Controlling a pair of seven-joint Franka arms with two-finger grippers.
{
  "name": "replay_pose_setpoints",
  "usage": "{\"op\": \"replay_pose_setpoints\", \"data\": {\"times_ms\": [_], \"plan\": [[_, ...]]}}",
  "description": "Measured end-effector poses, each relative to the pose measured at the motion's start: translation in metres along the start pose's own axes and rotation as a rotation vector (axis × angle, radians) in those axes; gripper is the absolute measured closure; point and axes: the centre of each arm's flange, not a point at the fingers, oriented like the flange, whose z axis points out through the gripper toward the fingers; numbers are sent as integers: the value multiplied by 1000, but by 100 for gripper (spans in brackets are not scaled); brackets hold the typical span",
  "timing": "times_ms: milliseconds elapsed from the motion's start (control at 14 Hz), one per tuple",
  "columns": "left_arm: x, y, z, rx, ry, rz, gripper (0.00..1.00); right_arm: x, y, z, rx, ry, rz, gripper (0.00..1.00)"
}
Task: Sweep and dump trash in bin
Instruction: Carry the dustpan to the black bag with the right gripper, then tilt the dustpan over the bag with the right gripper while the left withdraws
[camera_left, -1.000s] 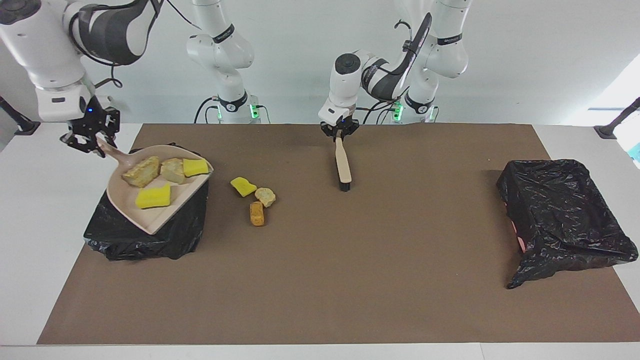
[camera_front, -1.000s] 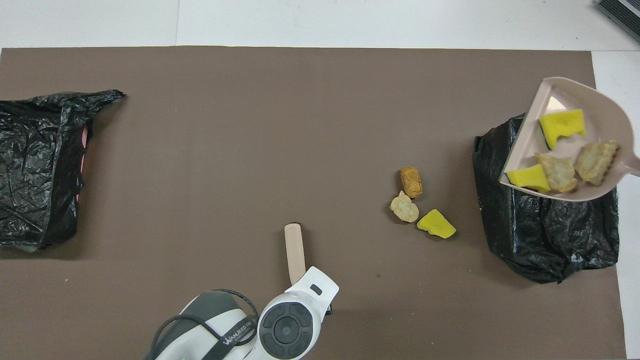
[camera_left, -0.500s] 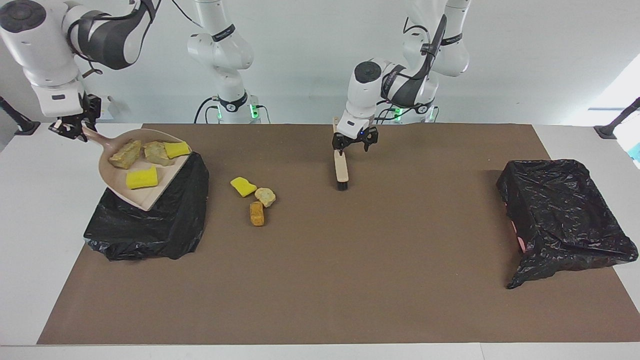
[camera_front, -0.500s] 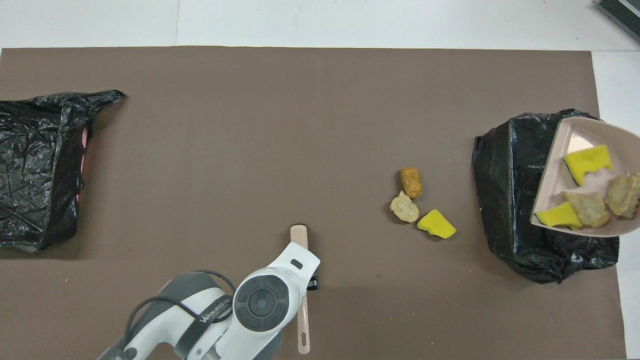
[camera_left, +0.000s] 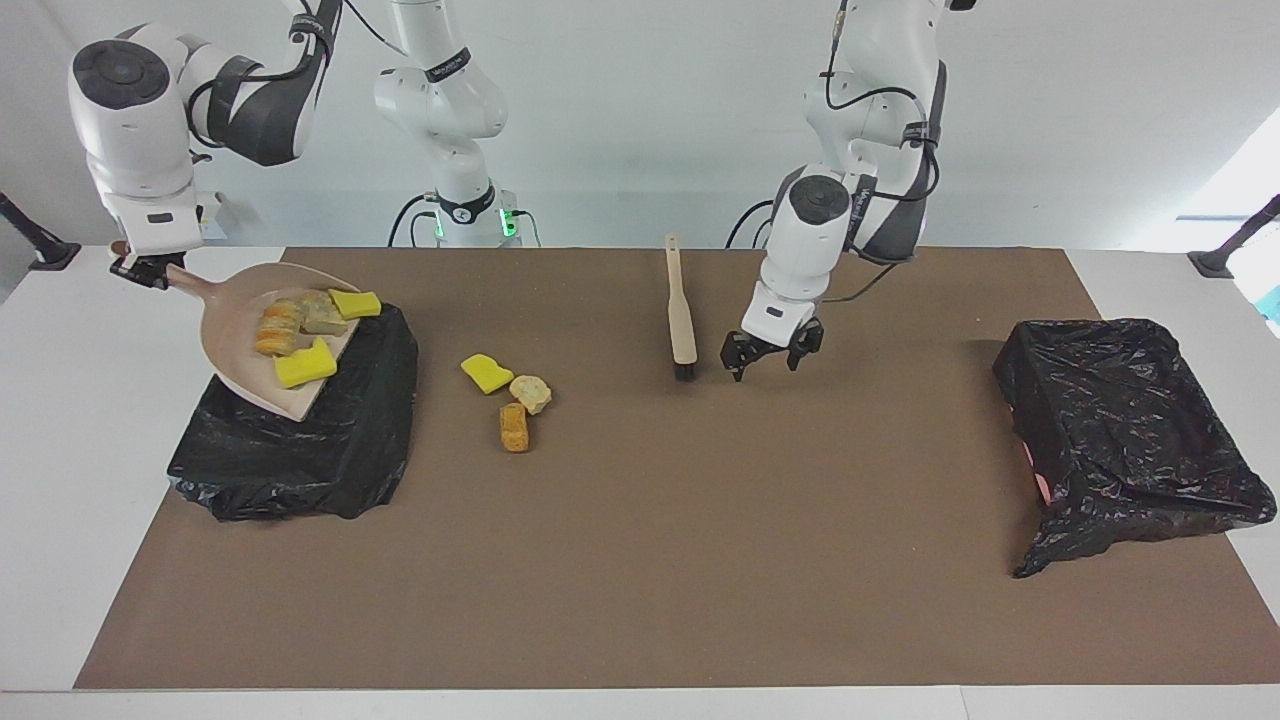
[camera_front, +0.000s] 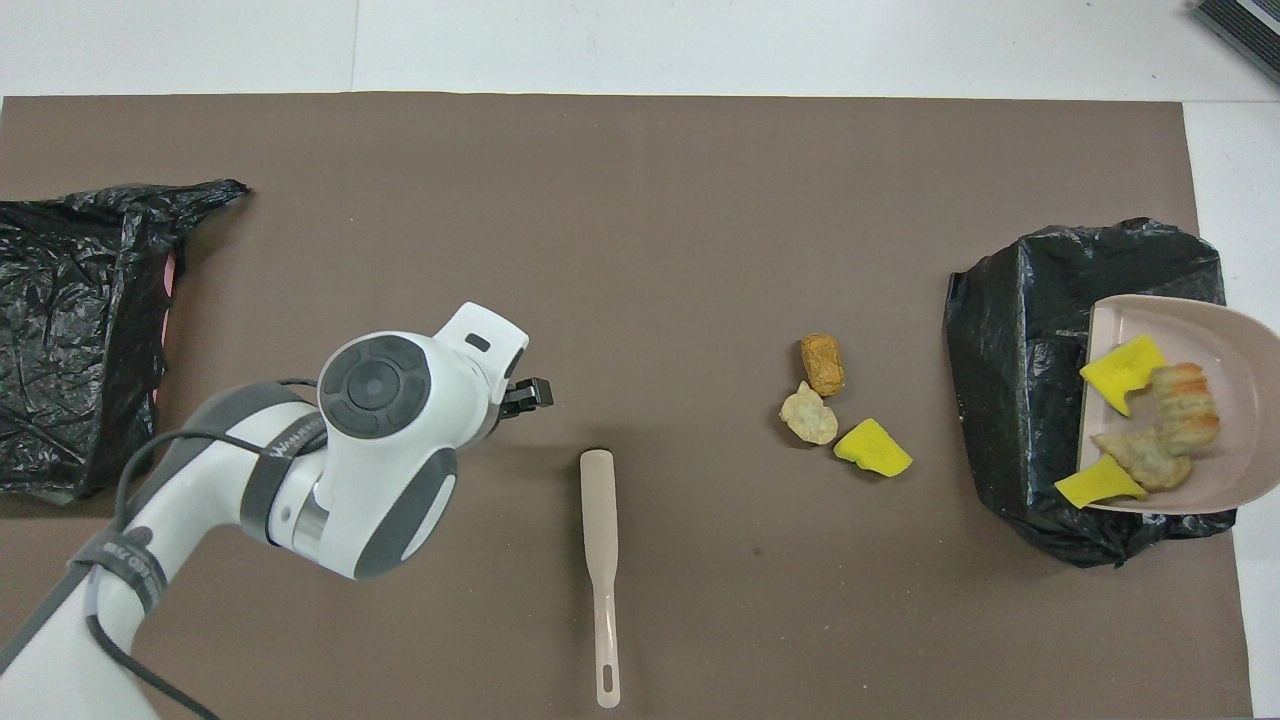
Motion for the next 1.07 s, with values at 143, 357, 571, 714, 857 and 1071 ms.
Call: {"op": "replay_pose_setpoints", "data": {"times_ms": [143,357,571,714,857,1071], "plan": [[34,-22,-4,-5,14,83,0,6,4,-2,-28,-48,-35,68],[70,-41,-25,13,-30,129,0,7,7,-4,-50,-119,-69,68],[96,-70,-67,17,-66,184,0,20,11,-16,-82,-199,-128,68],[106,-99,-91,7,-81,218,0,26,13,-22,-98,-239,-157,68],[106,-122,-119,1,-81,240,0,31,15,-28,-114,-290,-185,68],[95,-155,-163,2,-72,263,0,45,14,-41,-107,-352,-223,68]]}}
